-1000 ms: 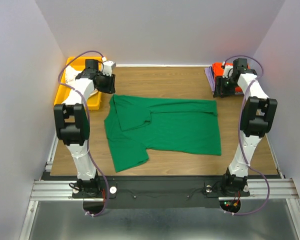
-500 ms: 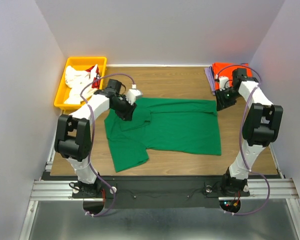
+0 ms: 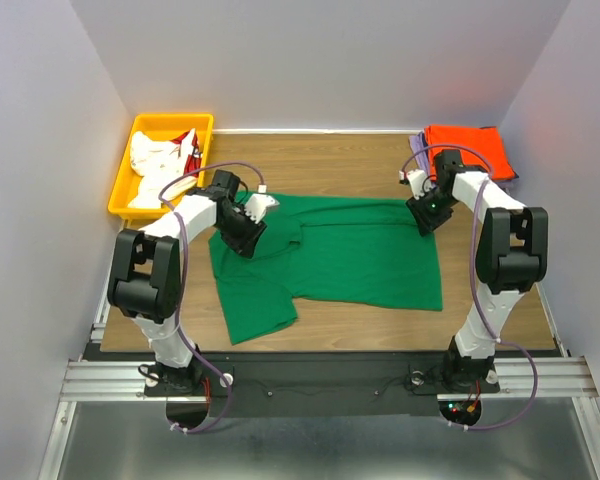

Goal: Fold and stack the t-shirts
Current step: Fold the tshirt

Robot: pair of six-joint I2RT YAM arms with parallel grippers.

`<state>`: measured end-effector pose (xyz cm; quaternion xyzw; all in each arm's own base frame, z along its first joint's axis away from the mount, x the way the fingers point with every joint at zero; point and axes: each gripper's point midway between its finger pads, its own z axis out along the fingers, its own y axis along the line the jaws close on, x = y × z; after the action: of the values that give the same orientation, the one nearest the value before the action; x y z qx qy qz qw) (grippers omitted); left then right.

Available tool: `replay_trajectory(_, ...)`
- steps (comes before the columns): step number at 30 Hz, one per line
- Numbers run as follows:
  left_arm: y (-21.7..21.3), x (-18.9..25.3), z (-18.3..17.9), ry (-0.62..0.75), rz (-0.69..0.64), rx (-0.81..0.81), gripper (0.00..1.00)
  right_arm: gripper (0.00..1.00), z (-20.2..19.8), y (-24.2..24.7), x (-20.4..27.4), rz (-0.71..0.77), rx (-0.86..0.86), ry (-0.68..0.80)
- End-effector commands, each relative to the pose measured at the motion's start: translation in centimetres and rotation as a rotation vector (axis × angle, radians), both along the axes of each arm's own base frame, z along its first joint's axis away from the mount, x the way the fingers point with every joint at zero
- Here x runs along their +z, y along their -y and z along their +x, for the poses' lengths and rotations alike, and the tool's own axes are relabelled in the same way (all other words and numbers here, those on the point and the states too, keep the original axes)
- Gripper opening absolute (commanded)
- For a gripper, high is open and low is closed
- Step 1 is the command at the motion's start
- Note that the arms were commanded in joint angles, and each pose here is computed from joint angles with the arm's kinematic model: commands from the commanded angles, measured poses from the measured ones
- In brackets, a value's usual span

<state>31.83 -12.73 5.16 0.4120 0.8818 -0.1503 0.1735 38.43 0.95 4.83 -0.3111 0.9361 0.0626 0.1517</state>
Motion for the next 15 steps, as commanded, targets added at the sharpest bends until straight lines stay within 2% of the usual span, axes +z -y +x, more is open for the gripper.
replay_trajectory(1,-0.8,1.9,-1.3,-0.081,-0.127,0.175,0.48,0.40,2.3,0.8,2.8,-0.069,0.022,0.149)
replay_trajectory(6,-1.6,2.4,-1.8,-0.165,-0.270,0.355,0.54,0.44,3.2,1.7,3.2,-0.119,0.006,0.186)
replay_trajectory(13,-2.2,2.1,-1.4,-0.174,-0.293,0.507,0.50,0.49,4.1,2.3,4.5,-0.148,0.009,0.235)
replay_trajectory(15,-1.8,1.8,-1.5,-0.219,-0.336,0.520,0.48,0.49,4.4,2.3,4.1,-0.150,0.010,0.231)
